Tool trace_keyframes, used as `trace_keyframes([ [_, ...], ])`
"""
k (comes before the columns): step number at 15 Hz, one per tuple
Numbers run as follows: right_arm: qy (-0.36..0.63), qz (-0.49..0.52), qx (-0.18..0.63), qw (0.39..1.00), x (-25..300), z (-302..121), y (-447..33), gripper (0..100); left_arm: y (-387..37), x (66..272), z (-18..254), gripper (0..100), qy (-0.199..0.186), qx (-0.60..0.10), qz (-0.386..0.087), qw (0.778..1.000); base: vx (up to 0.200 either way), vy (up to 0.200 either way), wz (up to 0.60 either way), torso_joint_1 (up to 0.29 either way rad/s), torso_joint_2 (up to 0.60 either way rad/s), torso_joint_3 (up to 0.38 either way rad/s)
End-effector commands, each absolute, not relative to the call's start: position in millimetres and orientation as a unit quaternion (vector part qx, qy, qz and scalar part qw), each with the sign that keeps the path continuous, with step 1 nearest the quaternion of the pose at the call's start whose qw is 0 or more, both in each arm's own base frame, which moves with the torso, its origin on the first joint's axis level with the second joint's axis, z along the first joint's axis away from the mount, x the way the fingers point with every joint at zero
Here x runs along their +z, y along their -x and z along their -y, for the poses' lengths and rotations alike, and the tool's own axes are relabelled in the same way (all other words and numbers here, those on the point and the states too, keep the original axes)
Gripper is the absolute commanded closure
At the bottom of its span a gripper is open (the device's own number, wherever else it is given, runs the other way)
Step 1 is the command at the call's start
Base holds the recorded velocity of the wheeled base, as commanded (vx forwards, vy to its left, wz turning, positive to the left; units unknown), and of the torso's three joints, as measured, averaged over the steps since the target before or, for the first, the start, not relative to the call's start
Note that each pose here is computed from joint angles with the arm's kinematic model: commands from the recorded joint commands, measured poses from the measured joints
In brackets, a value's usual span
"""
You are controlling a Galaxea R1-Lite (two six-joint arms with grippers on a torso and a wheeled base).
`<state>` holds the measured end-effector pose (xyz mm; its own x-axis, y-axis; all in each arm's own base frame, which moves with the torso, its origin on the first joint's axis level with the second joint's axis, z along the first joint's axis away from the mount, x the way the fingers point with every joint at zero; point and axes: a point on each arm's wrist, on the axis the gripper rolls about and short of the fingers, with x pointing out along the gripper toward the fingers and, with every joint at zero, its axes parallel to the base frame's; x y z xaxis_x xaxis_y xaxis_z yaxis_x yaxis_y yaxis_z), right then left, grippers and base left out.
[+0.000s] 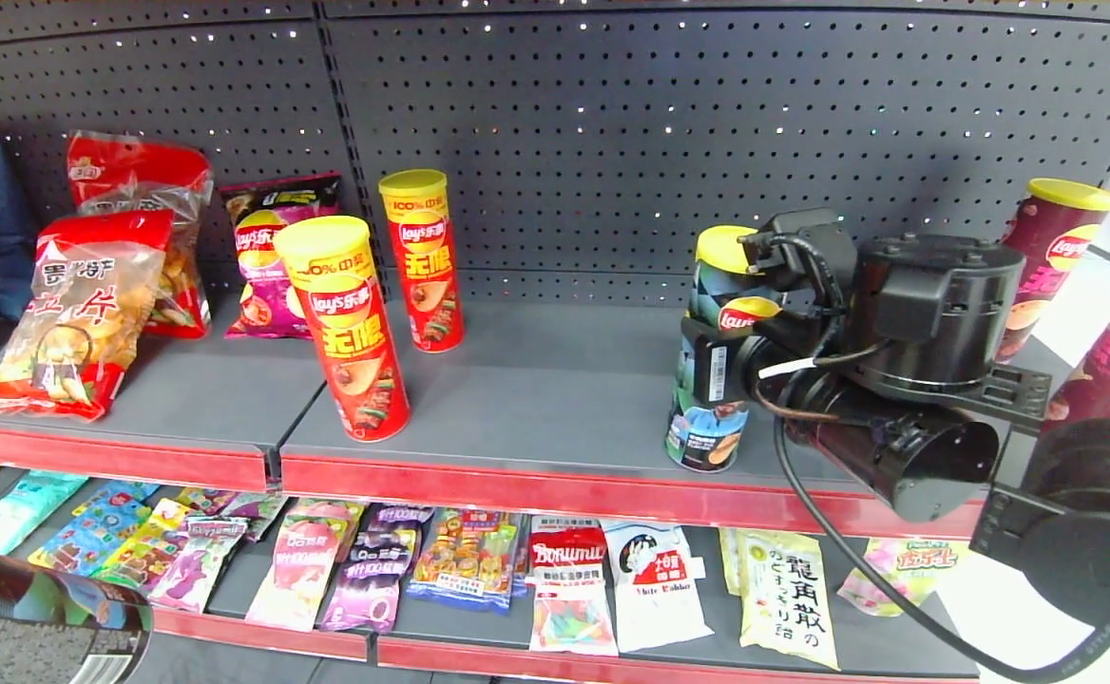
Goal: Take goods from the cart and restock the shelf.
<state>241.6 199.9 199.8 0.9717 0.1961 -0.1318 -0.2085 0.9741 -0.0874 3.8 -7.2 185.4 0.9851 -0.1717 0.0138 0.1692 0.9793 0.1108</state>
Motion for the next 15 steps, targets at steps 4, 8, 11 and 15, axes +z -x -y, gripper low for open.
trace_keyframes([
  [4,0.060,-0.072,0.099,0.991,192.2,-198.8,-237.1,100,-3.9,184.4,7.2,100,-0.054,-0.085,0.010,0.995,0.000,0.000,0.00,0.000,0.00,0.000],
  [8,0.062,-0.074,0.100,0.990,190.9,-199.4,-237.2,100,-4.0,184.0,7.1,100,-0.054,-0.085,0.010,0.995,0.000,0.000,0.00,0.000,0.00,0.000],
  [11,0.062,-0.075,0.100,0.990,190.0,-199.9,-236.9,0,-3.5,181.4,7.2,100,-0.054,-0.085,0.008,0.995,0.000,0.000,0.00,0.000,0.00,0.000],
  [15,0.063,-0.076,0.101,0.990,190.2,-197.4,-233.5,0,-3.6,181.0,7.2,100,-0.054,-0.086,0.007,0.995,0.000,0.000,0.00,0.000,0.00,0.000],
])
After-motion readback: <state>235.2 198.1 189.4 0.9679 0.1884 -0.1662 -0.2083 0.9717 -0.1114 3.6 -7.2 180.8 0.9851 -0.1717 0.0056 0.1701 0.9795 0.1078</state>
